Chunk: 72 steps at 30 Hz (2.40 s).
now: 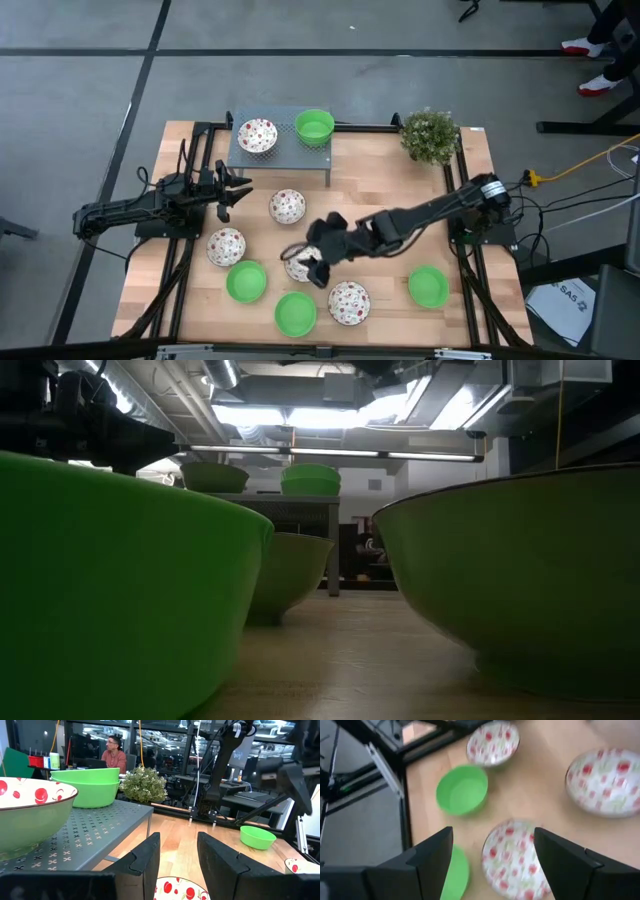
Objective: Pick & Place Mini bowls
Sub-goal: Stack the white bowl on top of the white bowl on the shelf
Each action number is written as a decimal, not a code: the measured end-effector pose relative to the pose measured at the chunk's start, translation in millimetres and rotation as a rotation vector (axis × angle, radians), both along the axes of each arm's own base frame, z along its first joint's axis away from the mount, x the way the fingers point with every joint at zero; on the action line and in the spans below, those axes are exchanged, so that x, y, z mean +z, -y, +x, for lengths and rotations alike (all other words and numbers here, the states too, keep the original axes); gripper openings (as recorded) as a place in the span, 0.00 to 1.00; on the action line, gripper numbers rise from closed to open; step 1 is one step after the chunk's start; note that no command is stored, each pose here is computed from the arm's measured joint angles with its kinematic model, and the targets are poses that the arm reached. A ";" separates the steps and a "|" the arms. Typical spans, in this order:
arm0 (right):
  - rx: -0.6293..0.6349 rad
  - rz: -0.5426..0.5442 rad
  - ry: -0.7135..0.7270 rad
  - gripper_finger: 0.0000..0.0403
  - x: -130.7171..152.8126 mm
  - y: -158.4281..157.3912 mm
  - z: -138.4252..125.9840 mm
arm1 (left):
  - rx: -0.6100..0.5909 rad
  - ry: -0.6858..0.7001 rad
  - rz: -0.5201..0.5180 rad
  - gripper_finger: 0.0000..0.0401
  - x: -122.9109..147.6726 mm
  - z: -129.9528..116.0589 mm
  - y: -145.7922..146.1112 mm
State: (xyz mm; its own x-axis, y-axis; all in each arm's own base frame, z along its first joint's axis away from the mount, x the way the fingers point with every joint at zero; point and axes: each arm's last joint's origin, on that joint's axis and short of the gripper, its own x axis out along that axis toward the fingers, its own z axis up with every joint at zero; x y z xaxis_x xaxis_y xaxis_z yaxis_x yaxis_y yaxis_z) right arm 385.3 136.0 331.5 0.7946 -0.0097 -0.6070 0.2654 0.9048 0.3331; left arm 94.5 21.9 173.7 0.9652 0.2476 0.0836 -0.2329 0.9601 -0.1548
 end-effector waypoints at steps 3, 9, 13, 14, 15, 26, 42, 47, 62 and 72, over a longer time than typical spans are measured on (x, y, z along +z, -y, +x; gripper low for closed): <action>0.000 0.018 -0.066 0.69 -5.1 -12.1 -9.3 | 0.000 0.000 0.000 0.31 0.0 0.0 0.0; -0.010 0.029 -0.201 0.69 -20.2 -34.0 -24.8 | 0.000 0.000 0.000 0.31 0.0 0.0 0.0; -0.062 0.062 -0.280 0.69 -32.1 -44.7 -31.1 | 0.000 -0.001 0.000 0.31 0.0 0.0 0.0; -0.086 0.081 -0.296 0.69 -34.4 -46.8 -32.4 | 0.000 0.000 0.000 0.31 0.0 0.0 0.0; -0.110 0.094 -0.322 0.69 -37.7 -48.5 -34.3 | 0.000 0.001 0.000 0.31 0.1 0.0 0.0; -0.171 0.271 -0.633 0.69 -78.2 -61.8 -35.9 | 0.000 -0.008 -0.002 0.31 -0.8 0.3 -0.1; -0.202 0.158 -0.705 0.69 -105.0 -68.3 -49.7 | 0.000 -0.004 -0.001 0.31 -0.3 0.3 -0.1; -0.207 0.138 -0.734 0.68 -116.3 -66.0 -53.8 | 0.000 -0.004 -0.001 0.31 -0.3 0.3 -0.1; -0.201 0.150 -0.730 0.22 -119.6 -66.5 -53.3 | 0.000 -0.004 -0.001 0.31 -0.3 0.3 -0.1; -0.201 0.157 -0.728 0.03 -119.1 -66.4 -53.0 | 0.000 -0.004 -0.001 0.31 -0.3 0.3 -0.1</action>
State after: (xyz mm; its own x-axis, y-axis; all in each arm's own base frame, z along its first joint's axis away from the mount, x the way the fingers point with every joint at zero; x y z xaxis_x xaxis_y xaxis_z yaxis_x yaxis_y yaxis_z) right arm 332.3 202.5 212.5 0.1869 0.0179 -0.9822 0.6208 0.7727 0.1322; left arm 94.7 22.0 173.4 0.9655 0.2481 0.0798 -0.2339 0.9599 -0.1547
